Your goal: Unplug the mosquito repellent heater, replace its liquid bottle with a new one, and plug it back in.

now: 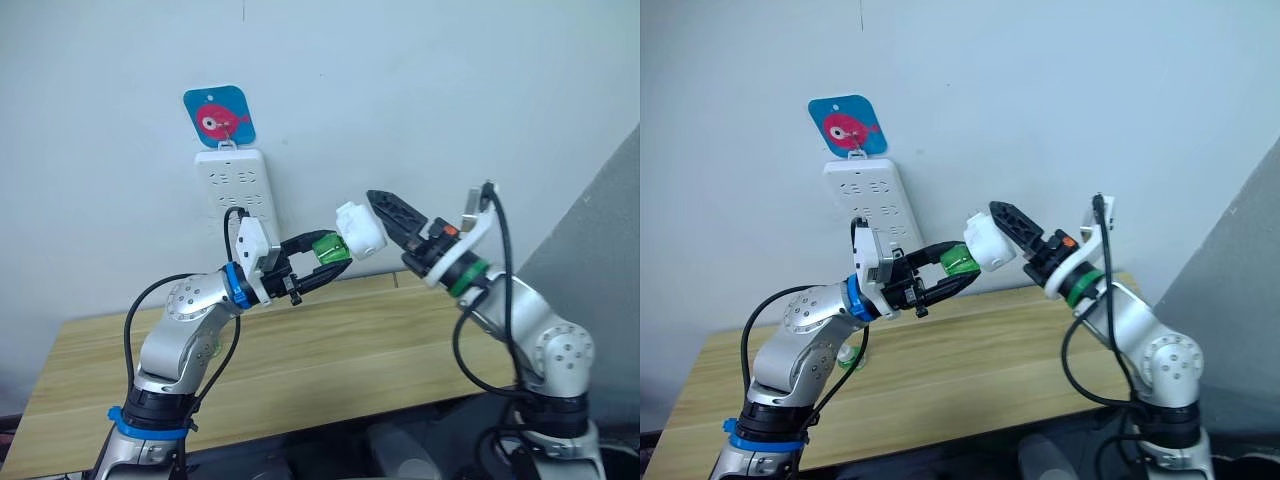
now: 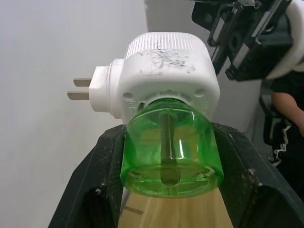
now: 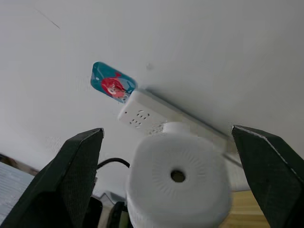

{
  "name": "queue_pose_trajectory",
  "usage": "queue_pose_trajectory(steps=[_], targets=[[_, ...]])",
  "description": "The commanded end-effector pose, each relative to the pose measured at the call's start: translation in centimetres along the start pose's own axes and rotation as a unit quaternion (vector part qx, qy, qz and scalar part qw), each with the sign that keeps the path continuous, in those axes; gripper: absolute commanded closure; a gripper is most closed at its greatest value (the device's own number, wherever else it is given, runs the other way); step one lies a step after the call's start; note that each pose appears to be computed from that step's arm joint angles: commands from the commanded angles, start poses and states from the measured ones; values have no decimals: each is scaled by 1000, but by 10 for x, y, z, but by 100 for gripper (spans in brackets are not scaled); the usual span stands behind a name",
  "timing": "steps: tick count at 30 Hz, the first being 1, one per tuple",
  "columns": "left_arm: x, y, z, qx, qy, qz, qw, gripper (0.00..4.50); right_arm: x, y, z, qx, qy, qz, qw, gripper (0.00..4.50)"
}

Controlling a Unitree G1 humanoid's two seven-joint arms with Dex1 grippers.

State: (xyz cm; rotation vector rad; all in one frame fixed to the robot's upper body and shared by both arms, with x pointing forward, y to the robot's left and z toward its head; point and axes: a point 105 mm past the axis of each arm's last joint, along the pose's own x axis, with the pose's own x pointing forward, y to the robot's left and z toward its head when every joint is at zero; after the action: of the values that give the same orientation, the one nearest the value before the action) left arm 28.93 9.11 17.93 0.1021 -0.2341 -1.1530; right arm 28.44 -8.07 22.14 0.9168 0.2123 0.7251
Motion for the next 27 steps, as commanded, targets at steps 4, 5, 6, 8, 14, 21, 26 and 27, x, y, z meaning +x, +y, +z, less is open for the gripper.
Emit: queue_pose_trajectory(steps=[4, 5, 6, 8, 14, 21, 26, 27], targets=[[-4, -3, 9, 49, -1, -60, 997, 224, -44, 8, -4, -73, 121, 56, 988, 0], [-5, -6, 8, 60, 2, -72, 996, 224, -50, 8, -5, -86, 145, 60, 984, 0], [-6, -11, 5, 72, 6, -91, 993, 224, -54, 6, -7, -95, 168, 63, 979, 0], [-8, -19, 2, 84, 8, -113, 990, 224, -57, 3, -7, -103, 201, 63, 972, 0], [-14, -32, -7, 95, 16, -147, 984, 224, -60, 3, -20, -75, 277, 108, 952, 0], [-18, -39, -10, 114, 23, -164, 980, 224, -60, -10, -34, -50, 327, 86, 940, 0], [-19, -43, -9, 116, 26, -169, 979, 224, -53, -11, -44, -34, 337, 92, 936, 0], [-19, -44, -9, 115, 27, -167, 979, 224, -51, -10, -47, -29, 339, 97, 935, 0]])
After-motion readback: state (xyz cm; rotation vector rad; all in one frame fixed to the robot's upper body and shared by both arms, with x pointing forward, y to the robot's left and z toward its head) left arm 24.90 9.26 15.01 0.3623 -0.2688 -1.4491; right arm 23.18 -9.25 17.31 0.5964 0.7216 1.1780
